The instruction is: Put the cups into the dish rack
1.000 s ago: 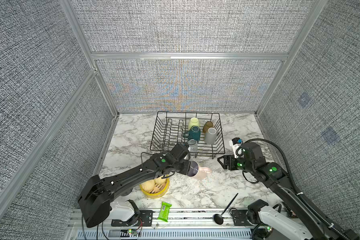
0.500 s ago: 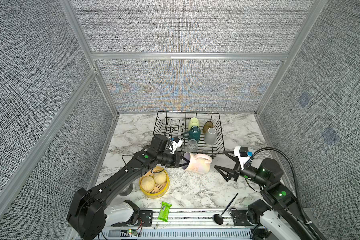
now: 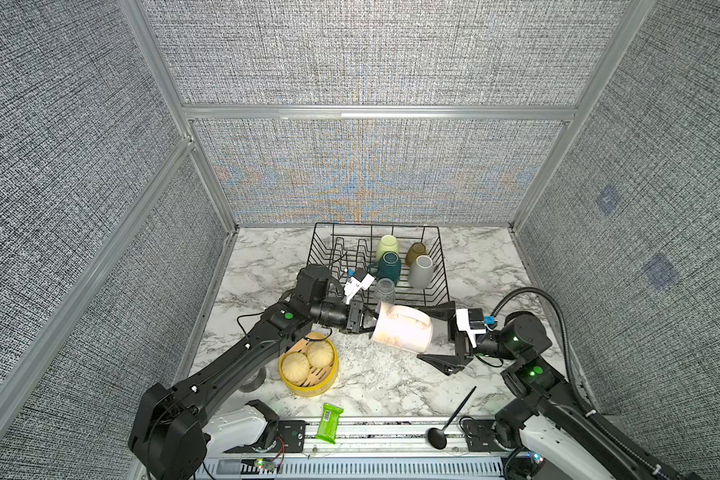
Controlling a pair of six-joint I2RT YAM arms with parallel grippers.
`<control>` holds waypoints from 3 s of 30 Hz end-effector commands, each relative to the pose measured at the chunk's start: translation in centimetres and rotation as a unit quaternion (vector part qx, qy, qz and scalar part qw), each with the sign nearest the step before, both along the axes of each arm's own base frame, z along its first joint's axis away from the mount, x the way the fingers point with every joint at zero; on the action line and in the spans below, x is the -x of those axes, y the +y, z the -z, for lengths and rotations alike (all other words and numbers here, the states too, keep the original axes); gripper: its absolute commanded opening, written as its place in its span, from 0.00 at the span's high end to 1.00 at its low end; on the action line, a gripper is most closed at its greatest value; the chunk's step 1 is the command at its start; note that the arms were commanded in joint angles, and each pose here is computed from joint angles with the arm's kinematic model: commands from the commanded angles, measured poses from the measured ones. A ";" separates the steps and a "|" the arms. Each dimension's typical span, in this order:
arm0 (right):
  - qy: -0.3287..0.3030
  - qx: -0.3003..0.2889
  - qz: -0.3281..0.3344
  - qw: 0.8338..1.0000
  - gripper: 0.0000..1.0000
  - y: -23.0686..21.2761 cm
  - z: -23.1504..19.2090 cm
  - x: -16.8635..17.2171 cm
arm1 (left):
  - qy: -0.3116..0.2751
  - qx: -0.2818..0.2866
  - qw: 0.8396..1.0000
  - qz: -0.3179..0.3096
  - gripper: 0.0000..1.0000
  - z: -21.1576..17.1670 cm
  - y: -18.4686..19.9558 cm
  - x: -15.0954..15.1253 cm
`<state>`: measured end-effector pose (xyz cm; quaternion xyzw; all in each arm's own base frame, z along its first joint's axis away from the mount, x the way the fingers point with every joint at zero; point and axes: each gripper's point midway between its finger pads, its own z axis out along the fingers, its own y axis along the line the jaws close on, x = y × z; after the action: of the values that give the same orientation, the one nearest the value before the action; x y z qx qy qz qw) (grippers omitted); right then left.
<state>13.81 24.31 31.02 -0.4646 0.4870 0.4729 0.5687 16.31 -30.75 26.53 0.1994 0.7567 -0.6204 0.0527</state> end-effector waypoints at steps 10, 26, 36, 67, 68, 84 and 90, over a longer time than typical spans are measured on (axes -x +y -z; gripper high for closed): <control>-0.021 -0.002 0.009 1.000 0.01 2.4 0.4 -1.2 | -0.010 0.081 0.997 0.016 1.00 -3.2 -0.8 0.0; 0.000 -0.068 0.030 0.997 0.01 2.4 -1.4 -2.1 | 0.009 0.082 0.997 0.007 1.00 -1.6 -2.1 -1.8; 0.023 -0.070 0.030 0.997 0.18 2.6 -1.2 -2.6 | 0.012 0.088 0.996 0.004 0.89 -1.4 -2.7 -2.5; 0.181 0.271 0.290 0.900 0.44 -4.3 4.5 -14.7 | -0.103 -0.276 0.861 -0.415 0.29 6.2 17.6 -9.5; 0.179 0.285 0.298 0.893 0.44 -4.5 4.8 -15.3 | -0.112 -0.300 0.840 -0.438 0.27 6.6 19.1 -9.3; 0.135 0.528 0.282 0.789 0.39 -6.5 9.2 -22.1 | -0.149 -0.398 0.730 -0.535 0.01 7.3 26.2 -7.5; 0.133 0.593 0.214 0.765 0.38 -6.5 12.4 -21.8 | -0.140 -0.402 0.725 -0.541 0.01 7.9 26.5 -7.3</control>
<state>36.29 18.20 19.35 -0.4860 0.8437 0.0227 0.2270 23.61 -4.54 18.80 -0.1500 0.8997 -0.0948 0.3987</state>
